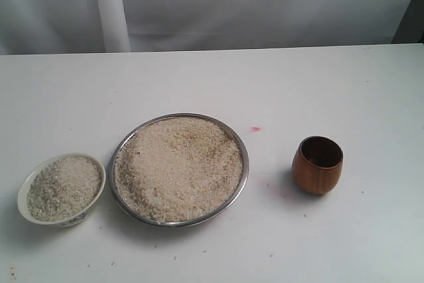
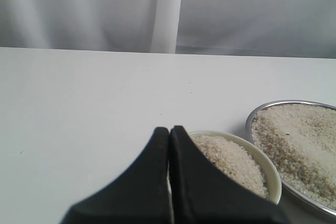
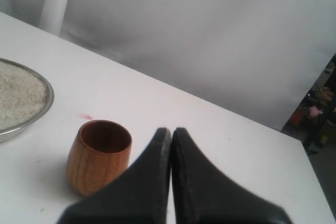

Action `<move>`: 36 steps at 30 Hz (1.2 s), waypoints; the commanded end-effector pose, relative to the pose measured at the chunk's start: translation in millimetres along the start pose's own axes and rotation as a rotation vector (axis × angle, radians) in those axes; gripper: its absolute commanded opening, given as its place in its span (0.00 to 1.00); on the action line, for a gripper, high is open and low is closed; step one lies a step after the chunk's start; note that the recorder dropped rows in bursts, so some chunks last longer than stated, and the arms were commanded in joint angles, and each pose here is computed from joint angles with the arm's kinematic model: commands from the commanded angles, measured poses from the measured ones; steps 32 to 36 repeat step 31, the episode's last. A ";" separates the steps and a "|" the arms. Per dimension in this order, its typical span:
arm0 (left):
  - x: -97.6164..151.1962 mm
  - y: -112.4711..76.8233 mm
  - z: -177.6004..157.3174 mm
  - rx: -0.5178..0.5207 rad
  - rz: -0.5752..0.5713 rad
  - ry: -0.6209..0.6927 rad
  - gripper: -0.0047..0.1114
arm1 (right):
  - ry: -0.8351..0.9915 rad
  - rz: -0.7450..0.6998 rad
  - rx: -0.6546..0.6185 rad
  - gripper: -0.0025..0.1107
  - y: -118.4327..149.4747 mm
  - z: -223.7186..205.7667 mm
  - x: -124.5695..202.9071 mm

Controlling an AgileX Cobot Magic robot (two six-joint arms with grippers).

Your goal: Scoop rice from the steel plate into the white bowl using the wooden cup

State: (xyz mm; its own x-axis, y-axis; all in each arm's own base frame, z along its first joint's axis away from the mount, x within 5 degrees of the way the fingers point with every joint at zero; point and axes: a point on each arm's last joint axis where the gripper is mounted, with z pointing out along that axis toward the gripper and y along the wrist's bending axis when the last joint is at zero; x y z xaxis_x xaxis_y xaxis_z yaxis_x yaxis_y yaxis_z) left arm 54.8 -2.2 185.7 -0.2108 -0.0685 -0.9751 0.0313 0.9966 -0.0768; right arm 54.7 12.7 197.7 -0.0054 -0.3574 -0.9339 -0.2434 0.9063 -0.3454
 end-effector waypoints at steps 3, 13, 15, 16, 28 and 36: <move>-1.5 -0.5 -0.5 0.007 -0.008 -0.011 0.04 | 0.011 0.004 0.005 0.02 0.1 0.0 1.7; -1.5 -0.5 -0.5 0.007 -0.010 -0.011 0.04 | 0.011 0.004 0.005 0.02 0.1 0.0 1.7; -1.5 -0.5 -0.5 0.007 -0.010 -0.011 0.04 | 0.011 0.008 0.005 0.02 0.1 0.0 1.7; -1.5 -0.5 -0.5 0.007 -0.008 -0.011 0.04 | 0.011 0.008 0.005 0.02 0.1 0.0 1.7; -1.5 -0.5 -0.5 0.007 -0.010 -0.011 0.04 | 0.010 0.018 0.004 0.02 0.3 0.0 1.6; -1.5 -0.5 -0.5 0.007 -0.010 -0.011 0.04 | 0.010 0.018 0.004 0.02 0.3 0.0 1.6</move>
